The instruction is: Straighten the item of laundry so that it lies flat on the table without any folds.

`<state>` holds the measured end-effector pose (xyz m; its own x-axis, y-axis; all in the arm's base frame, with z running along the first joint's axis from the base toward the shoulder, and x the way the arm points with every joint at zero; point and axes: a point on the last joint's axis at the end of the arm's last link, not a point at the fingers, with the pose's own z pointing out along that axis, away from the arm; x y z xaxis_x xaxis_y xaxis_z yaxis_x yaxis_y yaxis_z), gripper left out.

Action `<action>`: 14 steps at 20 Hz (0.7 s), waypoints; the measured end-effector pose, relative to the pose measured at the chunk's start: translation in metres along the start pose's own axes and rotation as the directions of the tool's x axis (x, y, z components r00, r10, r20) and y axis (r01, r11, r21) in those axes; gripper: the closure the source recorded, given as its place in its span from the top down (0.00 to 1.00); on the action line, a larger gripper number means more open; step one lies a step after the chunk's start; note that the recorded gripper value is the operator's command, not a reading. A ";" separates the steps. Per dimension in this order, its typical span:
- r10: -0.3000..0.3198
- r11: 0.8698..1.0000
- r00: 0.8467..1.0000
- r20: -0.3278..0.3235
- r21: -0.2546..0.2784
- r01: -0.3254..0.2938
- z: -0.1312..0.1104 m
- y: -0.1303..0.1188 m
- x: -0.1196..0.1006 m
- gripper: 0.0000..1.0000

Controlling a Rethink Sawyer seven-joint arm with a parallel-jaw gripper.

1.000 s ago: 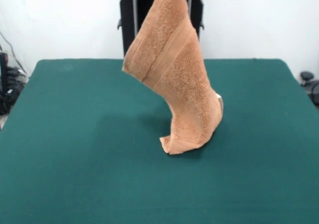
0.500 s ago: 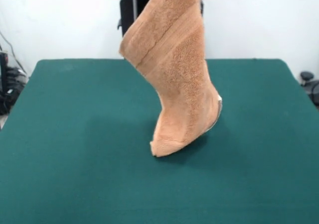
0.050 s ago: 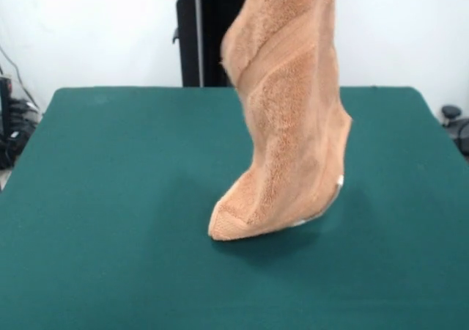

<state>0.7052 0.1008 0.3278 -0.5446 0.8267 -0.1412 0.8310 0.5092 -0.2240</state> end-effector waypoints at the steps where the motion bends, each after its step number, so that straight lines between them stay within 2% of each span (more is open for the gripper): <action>1: -0.002 1.000 1.000 0.002 -0.004 0.002 0.000 0.004 -0.001 0.00; 7: -0.005 1.000 1.000 0.008 -0.019 0.005 0.007 0.026 -0.010 0.00; 14: 0.004 1.000 1.000 0.006 -0.010 -0.004 0.013 0.032 -0.021 0.00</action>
<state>0.7418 0.0972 0.3111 -0.5422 0.8271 -0.1481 0.8341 0.5085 -0.2138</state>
